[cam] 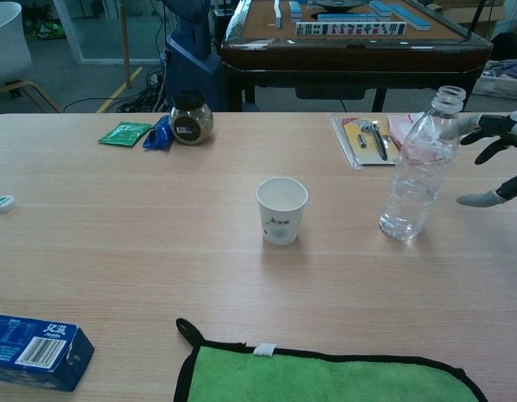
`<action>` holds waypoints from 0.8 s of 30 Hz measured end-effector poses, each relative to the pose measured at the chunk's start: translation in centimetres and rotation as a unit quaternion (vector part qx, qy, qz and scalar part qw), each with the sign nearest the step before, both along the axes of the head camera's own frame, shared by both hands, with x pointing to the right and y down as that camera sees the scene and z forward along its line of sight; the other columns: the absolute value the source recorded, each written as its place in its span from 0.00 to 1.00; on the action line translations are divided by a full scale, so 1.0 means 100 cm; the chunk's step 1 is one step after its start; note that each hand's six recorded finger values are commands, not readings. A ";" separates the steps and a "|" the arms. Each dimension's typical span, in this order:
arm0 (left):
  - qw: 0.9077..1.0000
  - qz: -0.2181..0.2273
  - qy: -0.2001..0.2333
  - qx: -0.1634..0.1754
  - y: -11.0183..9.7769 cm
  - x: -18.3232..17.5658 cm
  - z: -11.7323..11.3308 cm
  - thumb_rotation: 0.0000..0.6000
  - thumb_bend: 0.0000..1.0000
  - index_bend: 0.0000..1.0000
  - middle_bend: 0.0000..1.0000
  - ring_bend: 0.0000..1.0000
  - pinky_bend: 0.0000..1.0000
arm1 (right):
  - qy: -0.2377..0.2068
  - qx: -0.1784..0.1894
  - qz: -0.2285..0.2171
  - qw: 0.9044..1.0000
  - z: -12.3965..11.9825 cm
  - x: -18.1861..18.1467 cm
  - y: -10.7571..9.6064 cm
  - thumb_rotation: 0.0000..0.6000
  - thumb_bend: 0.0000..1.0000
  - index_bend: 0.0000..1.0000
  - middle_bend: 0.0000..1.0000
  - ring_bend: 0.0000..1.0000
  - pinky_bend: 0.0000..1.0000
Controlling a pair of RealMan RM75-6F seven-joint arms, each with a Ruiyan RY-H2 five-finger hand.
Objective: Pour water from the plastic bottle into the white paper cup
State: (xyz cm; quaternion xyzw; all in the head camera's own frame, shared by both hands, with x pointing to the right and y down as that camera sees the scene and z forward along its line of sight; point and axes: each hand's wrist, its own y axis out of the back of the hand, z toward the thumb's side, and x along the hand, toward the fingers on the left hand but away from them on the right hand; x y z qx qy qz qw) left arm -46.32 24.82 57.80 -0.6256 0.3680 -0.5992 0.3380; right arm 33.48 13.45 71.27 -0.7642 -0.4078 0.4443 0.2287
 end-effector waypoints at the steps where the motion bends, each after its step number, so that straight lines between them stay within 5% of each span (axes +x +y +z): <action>1: 1.000 0.001 0.001 -0.001 0.000 0.000 0.000 1.00 0.11 0.20 0.14 0.23 0.56 | -0.005 -0.002 0.000 1.000 0.002 -0.002 0.000 1.00 0.00 0.24 0.19 0.16 0.31; 24: 1.000 0.004 0.007 -0.006 0.003 0.004 0.000 1.00 0.11 0.20 0.14 0.23 0.56 | -0.077 -0.041 -0.009 0.996 0.033 -0.043 -0.002 1.00 0.00 0.24 0.23 0.16 0.31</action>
